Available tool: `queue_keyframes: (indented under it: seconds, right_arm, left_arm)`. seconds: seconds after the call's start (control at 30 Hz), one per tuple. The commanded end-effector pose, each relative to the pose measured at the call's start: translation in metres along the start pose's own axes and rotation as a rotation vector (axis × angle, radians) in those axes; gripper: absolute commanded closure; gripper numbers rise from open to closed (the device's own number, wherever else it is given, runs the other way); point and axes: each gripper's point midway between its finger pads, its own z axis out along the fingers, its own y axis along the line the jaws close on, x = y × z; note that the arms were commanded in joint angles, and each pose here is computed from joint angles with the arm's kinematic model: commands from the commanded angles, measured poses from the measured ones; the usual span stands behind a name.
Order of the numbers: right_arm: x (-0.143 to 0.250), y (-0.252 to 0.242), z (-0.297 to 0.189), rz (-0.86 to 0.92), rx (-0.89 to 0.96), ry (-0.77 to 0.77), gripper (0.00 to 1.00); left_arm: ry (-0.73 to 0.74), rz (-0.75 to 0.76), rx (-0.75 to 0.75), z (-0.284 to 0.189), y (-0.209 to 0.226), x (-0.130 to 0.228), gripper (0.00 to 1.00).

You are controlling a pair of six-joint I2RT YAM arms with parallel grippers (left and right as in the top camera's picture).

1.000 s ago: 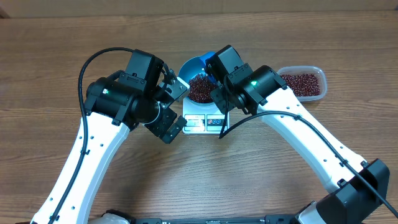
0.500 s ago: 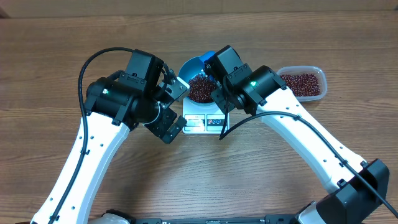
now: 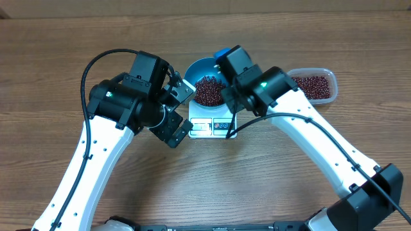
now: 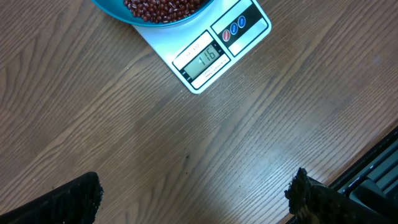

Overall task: Scoop item into bowl and weigh 150g on scale
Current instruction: 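Move the empty scoop with the right gripper back to the tub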

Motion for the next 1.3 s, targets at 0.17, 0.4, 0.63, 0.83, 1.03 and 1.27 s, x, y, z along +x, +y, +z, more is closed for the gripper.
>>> queue_keyframes:
  seconds: [0.17,0.4,0.63,0.83,1.03,1.27]
  right_arm:
    - [0.004,-0.081,-0.003,0.315,0.178,0.011,0.96]
    - [0.030,-0.132,-0.014,0.455,0.368,0.061,0.96]
    - [0.060,-0.154,-0.017,0.609,0.423,0.150,0.96]
    - [0.080,-0.161,-0.014,0.661,0.417,0.225,0.96]
    - [0.086,-0.164,-0.001,0.702,0.388,0.248,0.96]
    - [0.088,-0.156,0.018,0.705,0.339,0.297,0.96]
  left_arm:
    - [-0.015,0.020,0.009,-0.003,-0.002,0.000,0.00]
    - [-0.015,0.020,0.009,-0.003,-0.002,0.000,0.01]
    - [-0.015,0.020,0.009,-0.003,-0.002,0.000,0.00]
    - [-0.015,0.020,0.009,-0.003,-0.002,0.000,0.00]
    - [-0.015,0.020,0.009,-0.003,-0.002,0.000,0.01]
    - [-0.015,0.020,0.009,-0.003,-0.002,0.000,0.01]
